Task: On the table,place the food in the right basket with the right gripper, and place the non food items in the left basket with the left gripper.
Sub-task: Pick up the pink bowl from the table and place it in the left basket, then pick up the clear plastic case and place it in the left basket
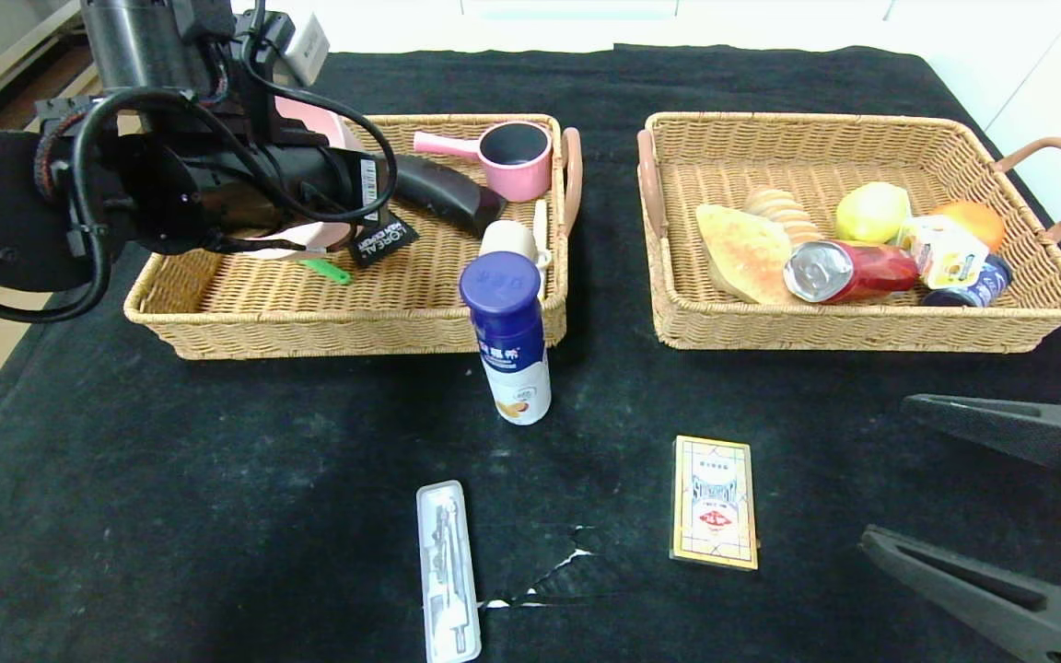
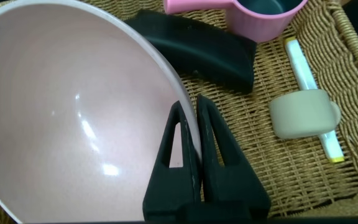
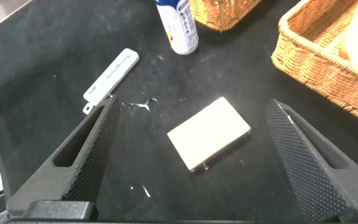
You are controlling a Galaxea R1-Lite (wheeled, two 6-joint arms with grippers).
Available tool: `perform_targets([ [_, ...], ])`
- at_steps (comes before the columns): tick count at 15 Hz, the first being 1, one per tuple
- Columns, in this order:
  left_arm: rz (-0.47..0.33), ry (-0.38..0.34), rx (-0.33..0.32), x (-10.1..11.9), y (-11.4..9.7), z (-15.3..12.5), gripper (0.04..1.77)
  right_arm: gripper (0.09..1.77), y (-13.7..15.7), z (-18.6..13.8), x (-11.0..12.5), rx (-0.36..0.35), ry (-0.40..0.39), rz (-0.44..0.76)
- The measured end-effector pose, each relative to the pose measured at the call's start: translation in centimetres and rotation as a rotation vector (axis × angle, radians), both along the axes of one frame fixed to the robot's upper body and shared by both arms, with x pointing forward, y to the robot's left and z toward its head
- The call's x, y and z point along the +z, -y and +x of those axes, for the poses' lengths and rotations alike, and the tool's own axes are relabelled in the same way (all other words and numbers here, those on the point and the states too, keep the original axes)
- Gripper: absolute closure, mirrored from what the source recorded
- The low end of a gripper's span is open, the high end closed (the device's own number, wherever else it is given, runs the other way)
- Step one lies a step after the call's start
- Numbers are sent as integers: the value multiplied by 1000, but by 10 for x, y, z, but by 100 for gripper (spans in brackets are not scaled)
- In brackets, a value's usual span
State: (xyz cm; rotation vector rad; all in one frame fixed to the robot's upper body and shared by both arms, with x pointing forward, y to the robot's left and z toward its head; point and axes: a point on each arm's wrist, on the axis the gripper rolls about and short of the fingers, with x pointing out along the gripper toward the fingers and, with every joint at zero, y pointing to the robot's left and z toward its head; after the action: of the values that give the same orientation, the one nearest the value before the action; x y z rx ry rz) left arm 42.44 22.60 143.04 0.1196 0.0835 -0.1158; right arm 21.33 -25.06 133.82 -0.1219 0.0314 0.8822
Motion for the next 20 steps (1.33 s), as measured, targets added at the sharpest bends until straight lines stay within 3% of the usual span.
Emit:
perform_targets([
  [5, 8, -33, 12, -13, 3, 10, 159, 15, 2, -3, 3, -1, 14, 9],
  [9, -1, -39, 13, -15, 2, 12, 99, 15, 2, -3, 3, -1, 16, 11],
  [15, 2, -55, 13, -11, -1, -5, 51, 15, 3, -3, 3, -7, 17, 12],
  [16, 9, -80, 20, -12, -3, -12, 46, 15, 3, -3, 3, -8, 18, 11],
  [18, 21, -203, 49, -18, -8, -34, 38, 15, 4, -3, 4, -11, 19, 12],
  [20, -32, -302, 48, -16, -9, -62, 32, 15, 4, -3, 4, -12, 20, 13],
])
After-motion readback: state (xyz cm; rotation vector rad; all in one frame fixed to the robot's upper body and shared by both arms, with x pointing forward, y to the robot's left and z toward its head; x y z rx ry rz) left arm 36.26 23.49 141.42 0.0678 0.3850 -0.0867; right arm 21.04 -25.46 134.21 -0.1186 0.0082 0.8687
